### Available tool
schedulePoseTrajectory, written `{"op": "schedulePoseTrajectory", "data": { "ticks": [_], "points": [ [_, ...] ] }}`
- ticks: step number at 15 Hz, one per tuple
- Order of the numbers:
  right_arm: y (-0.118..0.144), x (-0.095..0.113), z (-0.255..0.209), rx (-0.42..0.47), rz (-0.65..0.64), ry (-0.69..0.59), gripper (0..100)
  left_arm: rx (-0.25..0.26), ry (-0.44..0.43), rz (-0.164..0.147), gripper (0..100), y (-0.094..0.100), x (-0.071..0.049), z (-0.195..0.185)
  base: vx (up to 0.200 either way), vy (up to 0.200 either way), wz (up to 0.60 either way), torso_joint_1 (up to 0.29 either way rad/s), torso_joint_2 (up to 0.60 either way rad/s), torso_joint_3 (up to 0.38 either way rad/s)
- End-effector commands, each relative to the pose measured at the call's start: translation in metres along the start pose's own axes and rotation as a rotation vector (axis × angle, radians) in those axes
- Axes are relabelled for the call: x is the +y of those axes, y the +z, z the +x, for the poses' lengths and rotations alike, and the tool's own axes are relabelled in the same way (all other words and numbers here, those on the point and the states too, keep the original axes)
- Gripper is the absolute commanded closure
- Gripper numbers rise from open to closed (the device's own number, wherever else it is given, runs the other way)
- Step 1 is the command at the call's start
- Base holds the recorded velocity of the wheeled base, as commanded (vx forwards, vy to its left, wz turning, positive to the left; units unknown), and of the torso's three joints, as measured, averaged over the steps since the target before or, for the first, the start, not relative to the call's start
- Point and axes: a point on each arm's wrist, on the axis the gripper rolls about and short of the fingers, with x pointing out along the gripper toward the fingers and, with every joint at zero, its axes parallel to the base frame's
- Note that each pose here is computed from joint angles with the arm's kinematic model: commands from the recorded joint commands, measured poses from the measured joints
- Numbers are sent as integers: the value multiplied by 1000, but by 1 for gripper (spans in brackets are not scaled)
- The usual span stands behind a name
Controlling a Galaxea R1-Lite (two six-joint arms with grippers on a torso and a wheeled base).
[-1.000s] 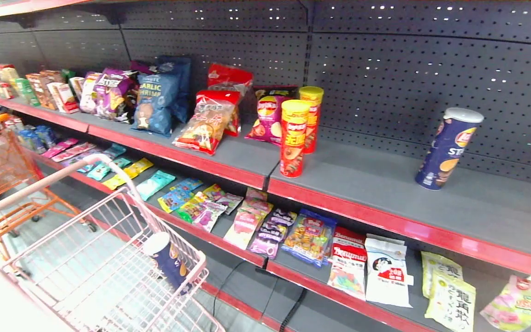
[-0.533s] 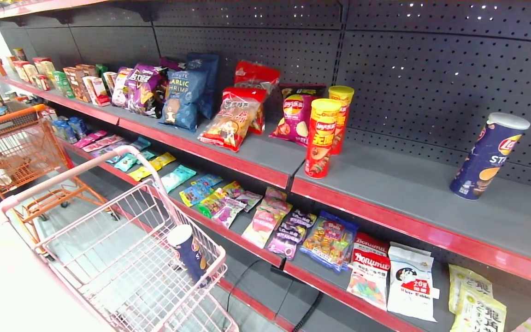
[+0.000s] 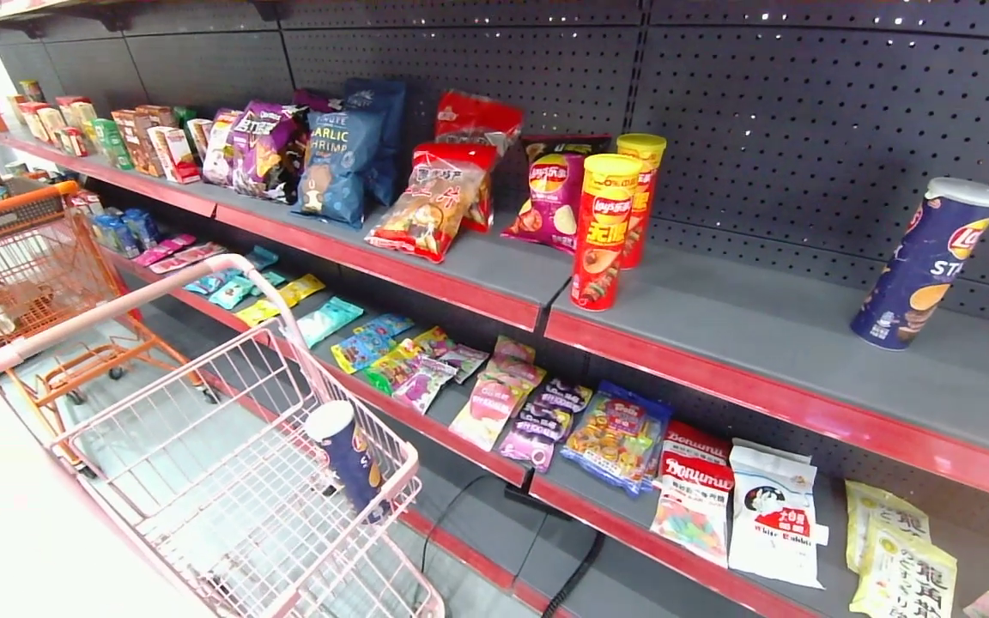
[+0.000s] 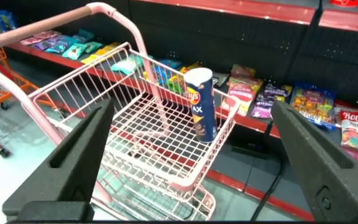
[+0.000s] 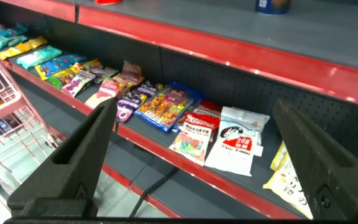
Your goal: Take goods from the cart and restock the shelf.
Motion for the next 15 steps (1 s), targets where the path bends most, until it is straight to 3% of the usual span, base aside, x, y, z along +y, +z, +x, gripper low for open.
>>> {"op": "schedulePoseTrajectory", "data": {
  "ticks": [1, 8, 15],
  "points": [
    [0, 0, 0, 0, -1, 1, 0, 1, 0, 0, 0, 0, 0, 0, 0, 0, 0, -139, 349, 203],
    [0, 0, 0, 2, -2, 1, 0, 1, 0, 0, 0, 0, 0, 0, 0, 0, 0, -161, 395, 234],
    [0, 0, 0, 0, -2, 1, 0, 1, 0, 0, 0, 0, 0, 0, 0, 0, 0, -200, 540, 336]
  ]
}}
